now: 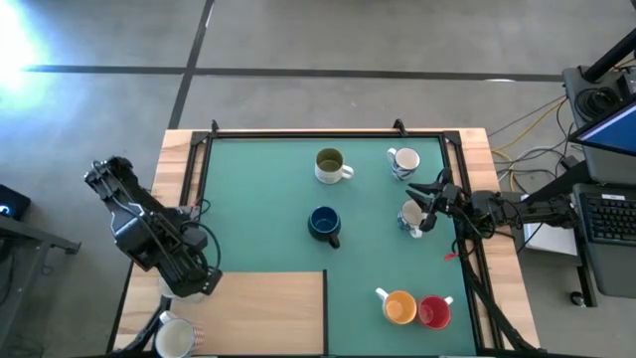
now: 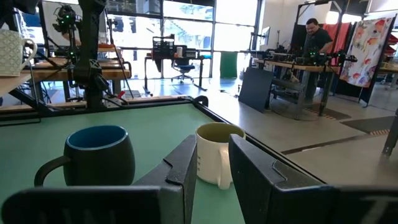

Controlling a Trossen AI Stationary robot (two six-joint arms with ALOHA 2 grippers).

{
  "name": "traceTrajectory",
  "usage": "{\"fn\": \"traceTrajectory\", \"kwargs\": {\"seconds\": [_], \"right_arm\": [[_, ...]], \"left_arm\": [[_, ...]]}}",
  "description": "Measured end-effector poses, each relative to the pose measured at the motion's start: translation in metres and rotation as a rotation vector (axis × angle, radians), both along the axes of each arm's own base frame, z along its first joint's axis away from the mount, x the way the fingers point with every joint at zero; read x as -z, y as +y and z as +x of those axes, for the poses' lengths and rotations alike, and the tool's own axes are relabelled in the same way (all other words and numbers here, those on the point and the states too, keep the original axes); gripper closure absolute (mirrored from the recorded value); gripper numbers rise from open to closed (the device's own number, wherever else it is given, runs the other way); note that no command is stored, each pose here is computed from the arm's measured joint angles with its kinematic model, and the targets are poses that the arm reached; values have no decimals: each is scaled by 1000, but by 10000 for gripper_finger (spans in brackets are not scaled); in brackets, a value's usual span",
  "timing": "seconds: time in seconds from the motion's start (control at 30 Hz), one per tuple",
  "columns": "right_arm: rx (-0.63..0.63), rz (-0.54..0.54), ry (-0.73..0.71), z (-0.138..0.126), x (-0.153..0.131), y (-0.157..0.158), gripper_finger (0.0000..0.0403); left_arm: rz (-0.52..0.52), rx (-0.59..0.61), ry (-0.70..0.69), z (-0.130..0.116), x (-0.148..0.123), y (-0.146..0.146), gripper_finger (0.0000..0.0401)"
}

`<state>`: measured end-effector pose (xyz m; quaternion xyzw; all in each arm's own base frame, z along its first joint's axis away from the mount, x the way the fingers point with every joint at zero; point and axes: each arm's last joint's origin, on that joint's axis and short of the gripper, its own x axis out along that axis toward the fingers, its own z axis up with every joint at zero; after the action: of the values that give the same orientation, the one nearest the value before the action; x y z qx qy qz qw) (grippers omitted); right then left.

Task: Place coffee mugs
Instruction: Put the green patterned mug on the shelf, then put the black mug on the shelf

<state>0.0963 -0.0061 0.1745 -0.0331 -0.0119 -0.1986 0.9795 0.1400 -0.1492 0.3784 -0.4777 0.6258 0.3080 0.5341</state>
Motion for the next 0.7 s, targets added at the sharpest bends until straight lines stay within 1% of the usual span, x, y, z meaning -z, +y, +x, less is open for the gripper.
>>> {"fn": "traceTrajectory", "kwargs": {"seconds": [0.2, 0.33, 0.7], "right_arm": [[0, 0, 0, 0, 0, 0, 321], [0, 0, 0, 0, 0, 0, 321], [0, 0, 0, 0, 0, 0, 321]], "left_arm": [[-24, 0, -18, 2, -1, -2, 334], [-73, 7, -28, 4, -2, -5, 333], [-149, 12, -52, 8, -4, -11, 333]]}}
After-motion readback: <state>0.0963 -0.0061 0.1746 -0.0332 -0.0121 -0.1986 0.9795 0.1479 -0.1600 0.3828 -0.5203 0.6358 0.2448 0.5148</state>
